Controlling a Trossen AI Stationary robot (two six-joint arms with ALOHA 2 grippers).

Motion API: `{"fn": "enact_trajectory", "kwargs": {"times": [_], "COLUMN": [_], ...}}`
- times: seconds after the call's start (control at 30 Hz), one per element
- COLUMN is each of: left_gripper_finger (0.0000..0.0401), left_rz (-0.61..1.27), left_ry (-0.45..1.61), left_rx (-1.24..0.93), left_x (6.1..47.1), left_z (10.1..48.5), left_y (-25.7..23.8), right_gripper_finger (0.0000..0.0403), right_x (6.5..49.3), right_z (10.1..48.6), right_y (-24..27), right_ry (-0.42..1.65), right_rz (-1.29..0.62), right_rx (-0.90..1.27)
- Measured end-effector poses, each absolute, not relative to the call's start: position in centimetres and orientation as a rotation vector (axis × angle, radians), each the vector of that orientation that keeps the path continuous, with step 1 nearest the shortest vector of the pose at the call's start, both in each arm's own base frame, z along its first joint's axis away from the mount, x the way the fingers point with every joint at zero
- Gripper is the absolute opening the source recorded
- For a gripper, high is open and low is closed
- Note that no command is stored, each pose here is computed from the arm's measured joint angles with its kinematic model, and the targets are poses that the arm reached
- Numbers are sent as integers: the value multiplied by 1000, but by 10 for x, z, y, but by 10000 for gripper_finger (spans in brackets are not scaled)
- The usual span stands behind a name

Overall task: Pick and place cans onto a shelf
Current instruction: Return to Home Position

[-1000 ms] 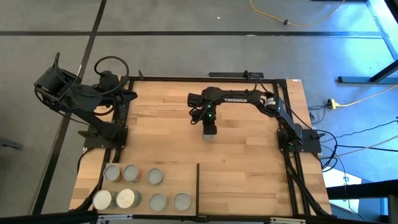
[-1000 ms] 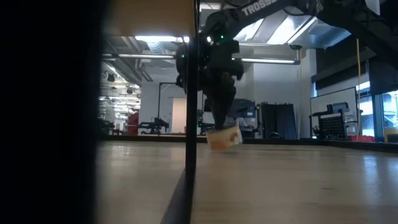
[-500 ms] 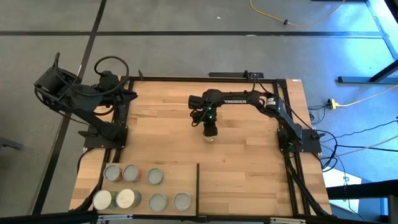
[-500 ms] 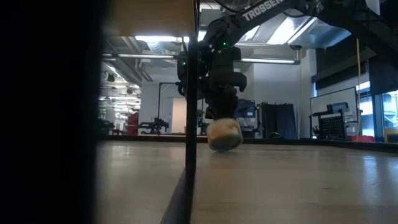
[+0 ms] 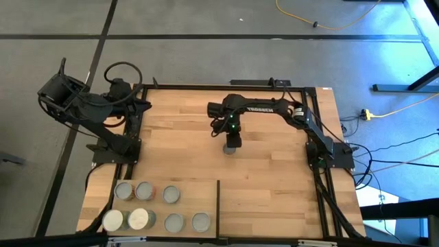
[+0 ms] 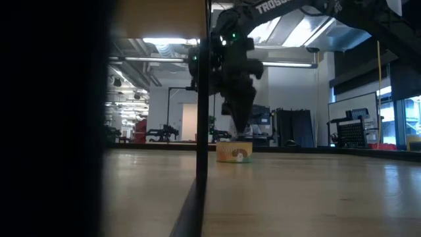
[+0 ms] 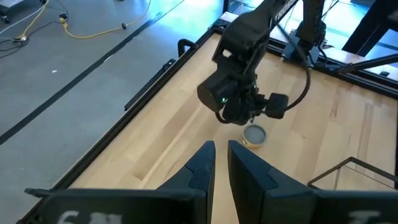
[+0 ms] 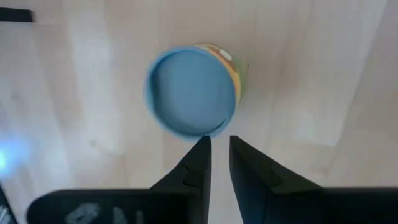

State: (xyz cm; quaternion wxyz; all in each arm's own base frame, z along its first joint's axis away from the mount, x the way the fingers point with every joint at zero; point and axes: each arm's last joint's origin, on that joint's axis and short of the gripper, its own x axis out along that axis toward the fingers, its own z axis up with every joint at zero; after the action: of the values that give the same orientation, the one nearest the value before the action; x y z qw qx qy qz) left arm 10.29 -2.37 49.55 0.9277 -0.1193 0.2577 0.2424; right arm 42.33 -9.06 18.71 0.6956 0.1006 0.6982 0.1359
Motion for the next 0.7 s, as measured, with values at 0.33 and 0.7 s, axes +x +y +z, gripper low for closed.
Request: {"fn": "enact_trajectory", "kwargs": {"times": [0.33,0.7], "left_gripper_finger": [37,37], "left_rz": [512,502], "left_ry": [568,607], "left_rx": [-219,-144], "left_x": [110,155], "left_z": [485,443], "left_y": [-27,-45], "right_gripper_finger": [60,60], "right_x": [436,399], "right_z": [273,356], "right_y": [-91,-64], "right_ry": [1373,1174], "right_rz": [260,294], "right_rx": [184,145]}}
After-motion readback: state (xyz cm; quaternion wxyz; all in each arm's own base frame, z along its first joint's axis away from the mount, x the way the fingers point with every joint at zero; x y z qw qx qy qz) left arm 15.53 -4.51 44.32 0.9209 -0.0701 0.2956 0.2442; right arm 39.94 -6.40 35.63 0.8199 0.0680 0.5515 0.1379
